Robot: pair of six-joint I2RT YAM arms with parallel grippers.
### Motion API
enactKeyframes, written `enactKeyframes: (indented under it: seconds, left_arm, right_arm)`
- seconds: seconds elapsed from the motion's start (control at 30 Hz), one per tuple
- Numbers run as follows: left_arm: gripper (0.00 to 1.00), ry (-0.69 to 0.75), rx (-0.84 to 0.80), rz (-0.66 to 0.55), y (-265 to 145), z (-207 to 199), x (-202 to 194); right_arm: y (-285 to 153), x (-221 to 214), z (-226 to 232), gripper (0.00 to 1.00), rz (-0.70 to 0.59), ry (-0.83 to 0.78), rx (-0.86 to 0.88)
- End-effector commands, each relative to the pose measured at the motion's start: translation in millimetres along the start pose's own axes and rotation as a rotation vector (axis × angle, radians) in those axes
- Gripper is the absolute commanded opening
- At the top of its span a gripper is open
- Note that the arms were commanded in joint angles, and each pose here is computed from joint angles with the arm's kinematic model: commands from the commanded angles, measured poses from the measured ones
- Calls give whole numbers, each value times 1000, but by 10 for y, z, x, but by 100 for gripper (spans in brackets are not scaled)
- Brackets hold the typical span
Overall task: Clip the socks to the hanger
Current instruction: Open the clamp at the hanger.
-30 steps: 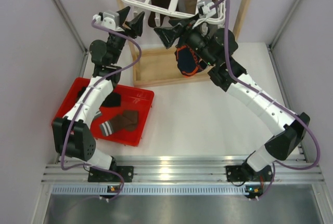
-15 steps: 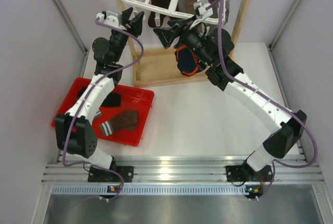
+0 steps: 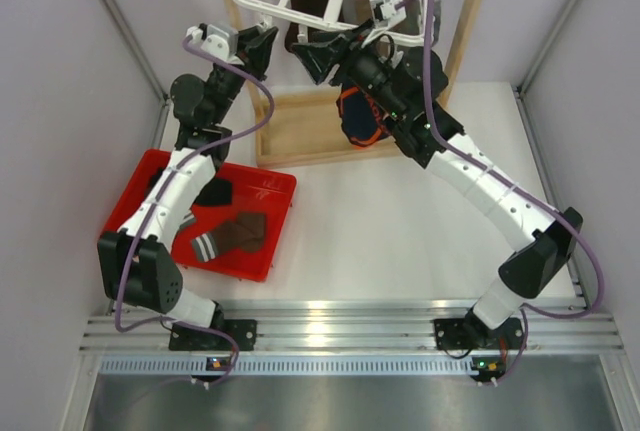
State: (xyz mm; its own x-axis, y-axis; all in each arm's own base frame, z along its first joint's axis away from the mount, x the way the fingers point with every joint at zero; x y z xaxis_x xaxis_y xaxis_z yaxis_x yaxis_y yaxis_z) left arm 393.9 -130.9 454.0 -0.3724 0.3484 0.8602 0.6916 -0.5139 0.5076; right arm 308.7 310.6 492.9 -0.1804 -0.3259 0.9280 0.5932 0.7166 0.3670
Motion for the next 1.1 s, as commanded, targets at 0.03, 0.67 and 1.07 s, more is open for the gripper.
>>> enactKeyframes:
  seconds: [0.03, 0.67, 1.07]
  left_arm:
    - [8, 38, -121, -19, -92, -189, 354]
    - [0, 151, -282, 43, -93, -311, 506]
    - [0, 152, -320, 42, -102, -350, 517]
  right_arm:
    - [151, 326, 159, 51, -122, 40, 101]
    - [367, 199, 252, 66, -77, 174, 195]
    - [491, 90, 222, 61, -73, 159, 166]
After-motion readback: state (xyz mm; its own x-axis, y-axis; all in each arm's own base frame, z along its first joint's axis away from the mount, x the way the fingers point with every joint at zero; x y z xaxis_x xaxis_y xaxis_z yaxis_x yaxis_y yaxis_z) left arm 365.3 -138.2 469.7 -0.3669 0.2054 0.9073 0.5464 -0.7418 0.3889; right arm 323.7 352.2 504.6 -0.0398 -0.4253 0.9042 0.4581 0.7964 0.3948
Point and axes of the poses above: each gripper's point midway between its finger pads, its own y axis out along the fingers, its own z axis along the line the jaws close on, x = y × z, the point moved 8 cm from there along -y, back along the fingers, and after that the axes turned 12 degrees about -y, right-handed, at the moved point
